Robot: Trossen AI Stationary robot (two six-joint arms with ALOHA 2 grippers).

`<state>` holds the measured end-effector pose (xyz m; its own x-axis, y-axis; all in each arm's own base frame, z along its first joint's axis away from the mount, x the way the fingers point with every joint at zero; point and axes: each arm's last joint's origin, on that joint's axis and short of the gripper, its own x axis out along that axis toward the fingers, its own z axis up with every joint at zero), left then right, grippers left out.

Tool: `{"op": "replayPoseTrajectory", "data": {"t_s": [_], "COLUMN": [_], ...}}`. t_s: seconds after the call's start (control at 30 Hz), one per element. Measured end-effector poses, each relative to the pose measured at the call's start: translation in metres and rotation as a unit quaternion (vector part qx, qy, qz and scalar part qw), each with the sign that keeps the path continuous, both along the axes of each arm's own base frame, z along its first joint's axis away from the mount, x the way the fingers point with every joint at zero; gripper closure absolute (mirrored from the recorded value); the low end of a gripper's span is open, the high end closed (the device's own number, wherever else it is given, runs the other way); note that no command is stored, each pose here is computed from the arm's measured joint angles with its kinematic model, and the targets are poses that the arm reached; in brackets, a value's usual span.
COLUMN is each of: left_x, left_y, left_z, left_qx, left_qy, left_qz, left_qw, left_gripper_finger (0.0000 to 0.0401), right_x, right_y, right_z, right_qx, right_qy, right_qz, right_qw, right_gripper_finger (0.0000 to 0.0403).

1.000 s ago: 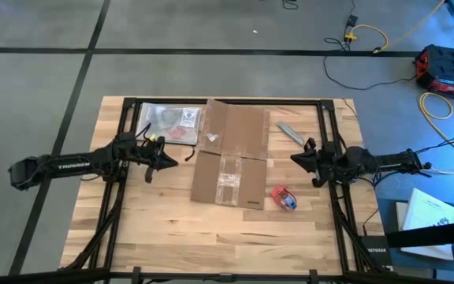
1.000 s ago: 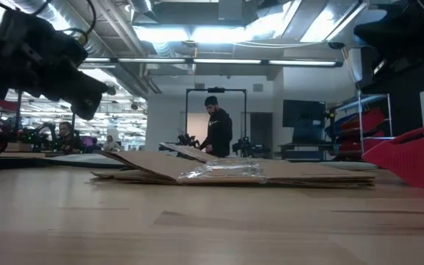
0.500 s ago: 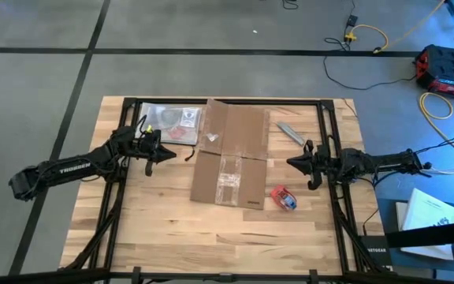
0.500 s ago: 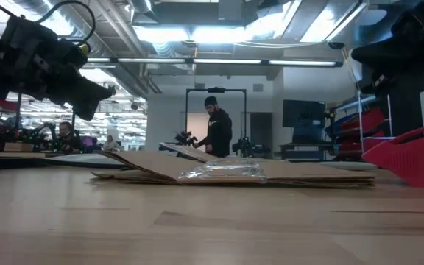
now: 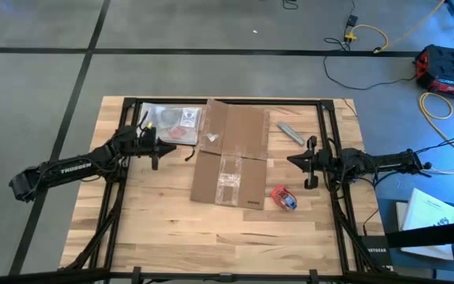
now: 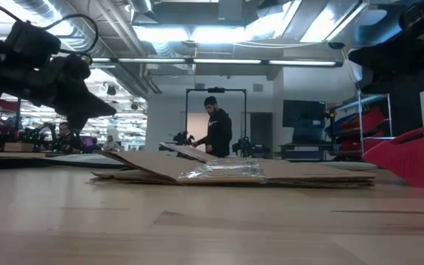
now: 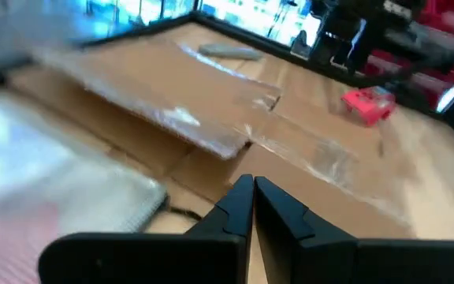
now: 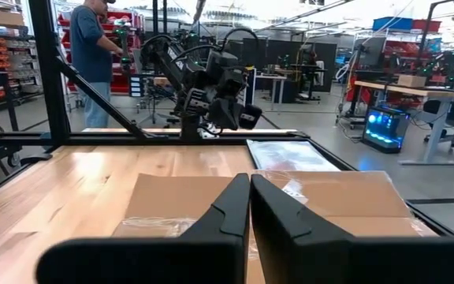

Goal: Unpack boxes
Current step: Return to Home Position

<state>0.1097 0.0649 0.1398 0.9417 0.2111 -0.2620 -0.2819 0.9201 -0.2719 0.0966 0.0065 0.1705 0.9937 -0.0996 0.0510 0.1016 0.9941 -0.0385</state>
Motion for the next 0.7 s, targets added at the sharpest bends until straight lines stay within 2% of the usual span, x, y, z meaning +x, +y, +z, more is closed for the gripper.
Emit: {"op": "replayPoseTrajectory", "data": {"t_s": [0.07,0.17,0.47,0.7], "left_x": [0.0,0.001,-0.004,-0.004], "left_y": [0.0,-0.002,-0.006,-0.006], "left_z": [-0.001,-0.003,-0.017,-0.018], "left_qx": [-0.099,-0.188,-0.243,-0.246], "left_qy": [-0.019,-0.024,0.04,0.044], "left_qz": [0.026,0.054,0.073,0.074], "left_qw": [0.995,0.98,0.966,0.965], "left_gripper_finger": [0.0401,0.0401,0.0401,0.0401], "right_x": [0.0,0.0,0.0,0.0], "right_y": [0.0,0.0,0.0,0.0], "right_z": [0.0,0.0,0.0,0.0], "right_qx": [0.0,0.0,0.0,0.0], "right_qy": [0.0,0.0,0.0,0.0], "right_qz": [0.0,0.001,0.001,0.002], "right_qw": [1.0,1.0,1.0,1.0], "right_gripper_finger": [0.0402,0.0402,0.0402,0.0402]}}
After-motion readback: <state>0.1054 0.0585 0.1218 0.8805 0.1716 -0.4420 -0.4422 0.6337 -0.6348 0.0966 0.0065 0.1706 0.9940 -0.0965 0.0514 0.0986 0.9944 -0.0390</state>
